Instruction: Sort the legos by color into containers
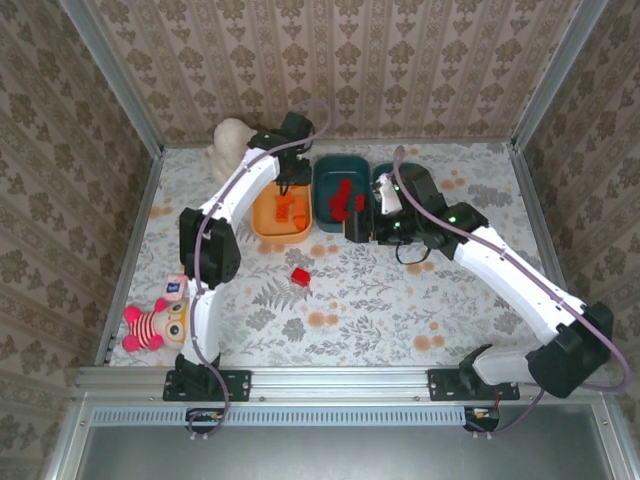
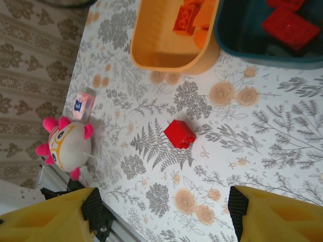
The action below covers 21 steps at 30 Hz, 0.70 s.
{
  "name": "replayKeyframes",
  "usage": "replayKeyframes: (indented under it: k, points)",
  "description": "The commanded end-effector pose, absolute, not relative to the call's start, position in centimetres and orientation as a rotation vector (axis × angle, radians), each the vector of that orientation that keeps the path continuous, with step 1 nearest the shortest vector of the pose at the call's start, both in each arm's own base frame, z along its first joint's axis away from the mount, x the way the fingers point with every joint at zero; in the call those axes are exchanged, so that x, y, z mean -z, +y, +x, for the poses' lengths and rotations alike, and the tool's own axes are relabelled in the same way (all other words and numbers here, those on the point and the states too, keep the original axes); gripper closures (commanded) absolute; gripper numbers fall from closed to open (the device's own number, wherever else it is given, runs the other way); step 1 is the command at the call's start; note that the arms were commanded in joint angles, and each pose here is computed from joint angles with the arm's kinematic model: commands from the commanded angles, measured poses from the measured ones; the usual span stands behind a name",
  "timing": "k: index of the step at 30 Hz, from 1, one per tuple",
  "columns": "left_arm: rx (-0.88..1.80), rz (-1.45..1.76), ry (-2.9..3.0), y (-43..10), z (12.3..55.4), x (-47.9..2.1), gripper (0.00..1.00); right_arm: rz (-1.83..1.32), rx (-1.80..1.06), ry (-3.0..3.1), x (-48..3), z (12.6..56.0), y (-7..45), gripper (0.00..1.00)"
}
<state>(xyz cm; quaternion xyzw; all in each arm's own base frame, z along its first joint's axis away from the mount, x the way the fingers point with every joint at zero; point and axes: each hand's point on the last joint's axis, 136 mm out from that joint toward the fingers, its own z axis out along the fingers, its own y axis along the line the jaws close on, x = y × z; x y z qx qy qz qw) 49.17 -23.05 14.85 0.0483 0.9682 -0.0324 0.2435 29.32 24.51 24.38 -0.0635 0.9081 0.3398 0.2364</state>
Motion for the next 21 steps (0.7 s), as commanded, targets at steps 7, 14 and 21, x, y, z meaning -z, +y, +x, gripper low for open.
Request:
replayKeyframes:
  k: [7,14,21]
  points:
    - [0.150,-0.003,2.624,-20.2,55.5,-11.0,0.66,-0.234,-1.028,2.491,-25.3,30.4,26.8,0.30]
    - [0.198,-0.042,2.661,-20.1,56.1,-8.1,0.60,-0.224,-1.006,2.516,-24.8,30.4,26.7,0.30]
    - [0.236,-0.082,2.688,-19.5,56.2,-6.9,0.51,-0.293,-1.048,2.502,-25.2,30.5,27.9,0.30]
